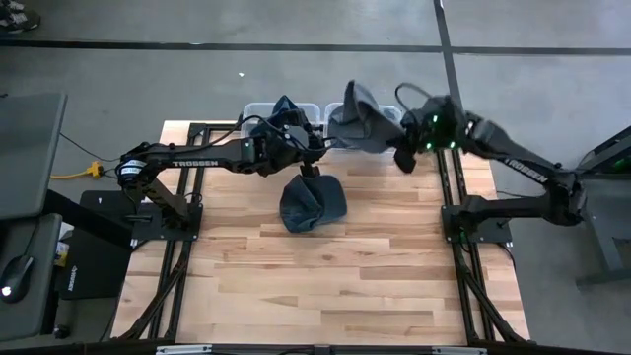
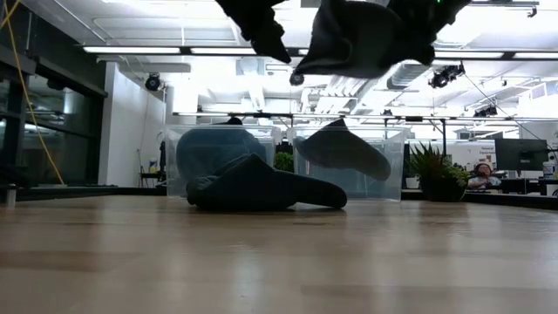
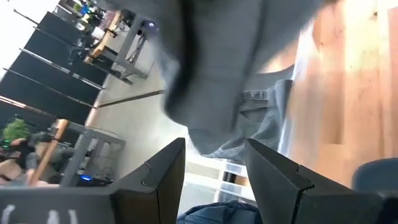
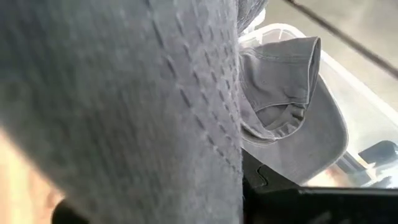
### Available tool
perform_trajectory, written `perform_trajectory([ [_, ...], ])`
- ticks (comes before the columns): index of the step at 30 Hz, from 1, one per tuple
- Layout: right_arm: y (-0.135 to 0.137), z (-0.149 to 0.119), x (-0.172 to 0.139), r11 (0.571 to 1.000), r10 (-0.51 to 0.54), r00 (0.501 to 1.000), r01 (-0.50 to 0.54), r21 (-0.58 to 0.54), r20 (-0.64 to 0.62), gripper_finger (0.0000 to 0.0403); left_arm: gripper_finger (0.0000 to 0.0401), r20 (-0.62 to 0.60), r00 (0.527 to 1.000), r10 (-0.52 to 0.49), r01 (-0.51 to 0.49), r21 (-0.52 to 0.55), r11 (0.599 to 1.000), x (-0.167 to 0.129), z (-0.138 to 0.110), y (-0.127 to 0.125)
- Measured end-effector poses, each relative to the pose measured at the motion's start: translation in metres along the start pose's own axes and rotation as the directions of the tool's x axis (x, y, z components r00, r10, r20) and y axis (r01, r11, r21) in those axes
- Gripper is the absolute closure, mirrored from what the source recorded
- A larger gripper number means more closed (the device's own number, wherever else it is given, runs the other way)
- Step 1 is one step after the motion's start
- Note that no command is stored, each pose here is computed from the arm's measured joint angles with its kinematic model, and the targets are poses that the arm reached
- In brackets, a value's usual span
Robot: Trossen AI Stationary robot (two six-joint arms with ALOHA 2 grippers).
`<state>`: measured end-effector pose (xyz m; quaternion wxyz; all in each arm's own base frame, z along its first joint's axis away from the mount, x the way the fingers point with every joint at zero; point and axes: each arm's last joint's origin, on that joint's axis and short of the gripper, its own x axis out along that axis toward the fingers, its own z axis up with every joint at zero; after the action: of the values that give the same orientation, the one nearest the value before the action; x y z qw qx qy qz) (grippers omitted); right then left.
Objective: Pick and place caps into container
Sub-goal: Put the gray cap into the right transparent container
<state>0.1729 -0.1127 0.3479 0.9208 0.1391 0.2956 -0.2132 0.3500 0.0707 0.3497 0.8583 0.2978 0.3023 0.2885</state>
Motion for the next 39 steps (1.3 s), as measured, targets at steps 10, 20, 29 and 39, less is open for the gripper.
perform_trajectory([
  [10, -0.036, 0.04, 0.004, 0.995, 0.099, 0.979, -0.095, 0.034, -0.176, 0.0399, 0.0239, 0.008, 0.967, -0.254, 0.249, -0.232, 0.941, 0.014, -0.031, 0.032],
  [20, -0.06, 0.06, 0.026, 0.993, 0.116, 0.957, -0.11, 0.039, -0.267, 0.0399, 0.0239, 0.089, 0.911, -0.404, 0.411, -0.288, 0.865, -0.001, -0.041, 0.051],
  [29, -0.095, 0.059, 0.011, 0.966, 0.245, 0.951, -0.222, 0.135, -0.187, 0.0399, 0.0239, 0.252, 0.861, -0.442, 0.507, -0.345, 0.79, -0.007, -0.065, 0.052],
  [39, -0.139, 0.042, 0.033, 0.927, 0.34, 0.923, -0.296, 0.23, -0.182, 0.0399, 0.0239, 0.468, 0.739, -0.485, 0.653, -0.319, 0.687, -0.015, -0.085, 0.036],
])
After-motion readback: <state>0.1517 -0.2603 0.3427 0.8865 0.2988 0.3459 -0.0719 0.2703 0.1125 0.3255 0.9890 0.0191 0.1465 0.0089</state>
